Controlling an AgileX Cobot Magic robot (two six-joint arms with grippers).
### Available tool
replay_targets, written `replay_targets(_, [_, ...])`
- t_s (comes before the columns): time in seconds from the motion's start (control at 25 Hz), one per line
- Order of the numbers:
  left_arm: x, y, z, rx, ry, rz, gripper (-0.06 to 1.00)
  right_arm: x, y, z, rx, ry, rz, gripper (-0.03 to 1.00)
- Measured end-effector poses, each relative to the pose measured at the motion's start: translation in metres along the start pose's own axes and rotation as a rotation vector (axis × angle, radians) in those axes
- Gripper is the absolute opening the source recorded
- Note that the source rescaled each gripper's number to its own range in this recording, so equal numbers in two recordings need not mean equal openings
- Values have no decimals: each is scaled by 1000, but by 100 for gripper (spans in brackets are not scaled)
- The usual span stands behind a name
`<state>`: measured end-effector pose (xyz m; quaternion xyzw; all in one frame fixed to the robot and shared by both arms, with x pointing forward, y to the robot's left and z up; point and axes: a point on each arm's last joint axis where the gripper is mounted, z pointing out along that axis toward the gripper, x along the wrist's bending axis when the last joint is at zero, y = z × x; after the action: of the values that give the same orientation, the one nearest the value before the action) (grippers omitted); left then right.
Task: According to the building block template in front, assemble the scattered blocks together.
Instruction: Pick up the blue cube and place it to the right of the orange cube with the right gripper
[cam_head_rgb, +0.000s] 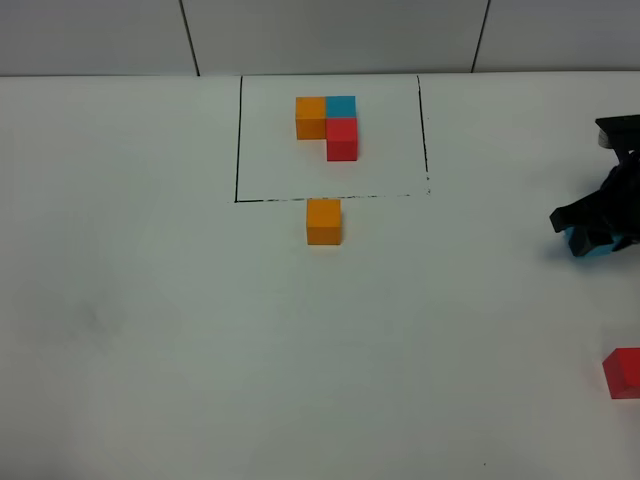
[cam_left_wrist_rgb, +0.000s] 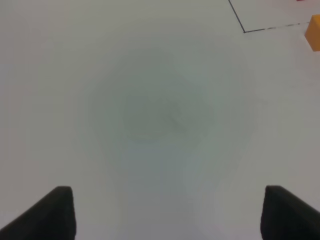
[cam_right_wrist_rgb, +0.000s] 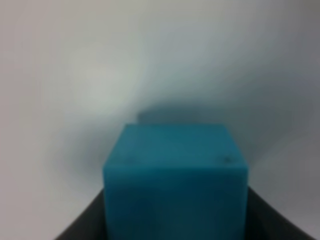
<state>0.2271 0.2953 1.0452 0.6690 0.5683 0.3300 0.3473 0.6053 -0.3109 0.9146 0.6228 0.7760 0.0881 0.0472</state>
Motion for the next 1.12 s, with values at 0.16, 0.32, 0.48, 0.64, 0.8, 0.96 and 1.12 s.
replay_targets(0.16, [0,0,0,0,0,0,78,42,19,-18,34,33,-409,0])
replay_targets(0.32, [0,0,0,0,0,0,78,95,37,-26,38,66,-862,0])
replay_targets(0.48, [0,0,0,0,0,0,78,139,61,-14,67,36,-1089,0])
replay_targets(0.64, [0,0,0,0,0,0,78,170,87,2,102,38,-1193,0])
replay_targets(0.8, [0,0,0,0,0,0,78,183,106,16,141,56,-1241,0])
replay_targets(0.96, [0,0,0,0,0,0,78,190,116,28,138,49,-1259,0])
replay_targets(1.12, [0,0,0,0,0,0,78,197,115,39,144,71,-1263,0])
